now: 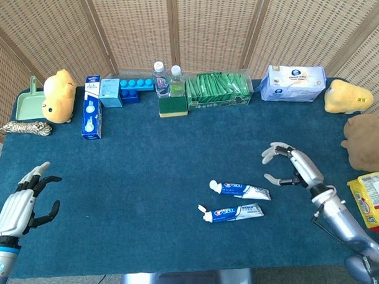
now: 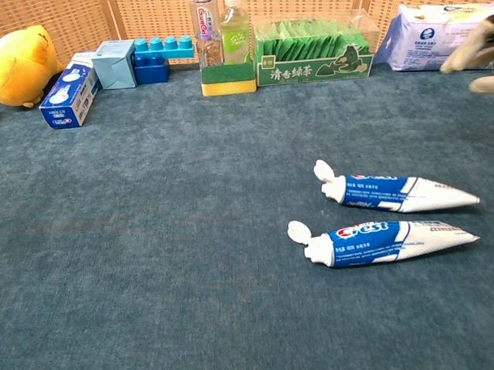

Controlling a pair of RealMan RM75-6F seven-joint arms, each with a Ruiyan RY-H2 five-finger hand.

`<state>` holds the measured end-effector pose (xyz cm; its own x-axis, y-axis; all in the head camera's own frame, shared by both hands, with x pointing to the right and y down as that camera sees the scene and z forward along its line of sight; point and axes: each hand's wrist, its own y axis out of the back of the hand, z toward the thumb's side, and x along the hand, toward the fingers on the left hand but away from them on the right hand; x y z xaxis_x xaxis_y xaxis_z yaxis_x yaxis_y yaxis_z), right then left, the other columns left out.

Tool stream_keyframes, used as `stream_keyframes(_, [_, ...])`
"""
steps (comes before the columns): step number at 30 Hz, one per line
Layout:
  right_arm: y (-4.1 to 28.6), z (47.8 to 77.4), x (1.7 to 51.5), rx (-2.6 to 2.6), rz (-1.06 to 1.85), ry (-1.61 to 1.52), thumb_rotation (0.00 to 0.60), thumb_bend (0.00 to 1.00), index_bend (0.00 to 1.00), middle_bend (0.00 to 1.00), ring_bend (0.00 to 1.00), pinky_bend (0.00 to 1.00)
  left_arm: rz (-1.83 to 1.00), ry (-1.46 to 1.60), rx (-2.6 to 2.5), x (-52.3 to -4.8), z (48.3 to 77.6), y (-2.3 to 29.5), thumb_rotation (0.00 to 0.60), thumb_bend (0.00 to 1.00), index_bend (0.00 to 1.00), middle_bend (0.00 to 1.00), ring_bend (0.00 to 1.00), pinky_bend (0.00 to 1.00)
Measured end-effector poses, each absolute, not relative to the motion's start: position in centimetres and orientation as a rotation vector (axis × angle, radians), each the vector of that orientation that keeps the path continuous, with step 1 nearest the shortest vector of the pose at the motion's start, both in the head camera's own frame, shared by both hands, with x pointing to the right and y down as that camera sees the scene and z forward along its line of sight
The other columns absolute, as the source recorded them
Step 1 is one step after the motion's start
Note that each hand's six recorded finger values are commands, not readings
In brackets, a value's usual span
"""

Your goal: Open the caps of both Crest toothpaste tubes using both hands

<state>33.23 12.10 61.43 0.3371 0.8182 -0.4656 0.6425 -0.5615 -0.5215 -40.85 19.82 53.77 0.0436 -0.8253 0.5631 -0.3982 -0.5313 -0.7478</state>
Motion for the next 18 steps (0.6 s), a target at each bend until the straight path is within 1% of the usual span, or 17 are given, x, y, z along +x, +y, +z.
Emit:
stream_keyframes(4, [13.3, 60.1, 34.0, -2.264, 1.078, -1.306, 0.6, 0.31, 0.47, 0.38, 0.21, 0.18, -1.51, 1.155, -1.873, -41.4, 53.8, 20.8, 0.6, 0.43, 0.24, 0.06, 0.0, 0.0])
stream_keyframes(10, [14.6, 58.8, 35.2, -2.081, 1.159, -1.257, 0.6, 0.32, 0.47, 0.38, 0.21, 0.18, -1.547, 1.149, -1.773, -42.5, 53.8, 22.6, 0.6, 0.43, 0.24, 0.07, 0.0, 0.0])
stream_keyframes(18, [16.6, 57.8, 37.3, -1.767, 1.307, -1.17, 0.6, 0.32, 0.49, 0.39, 0.21, 0.19, -1.549, 1.164, -1.711, -43.3, 53.8, 23.8, 0.6, 0.42, 0.25, 0.1, 0.0, 0.0])
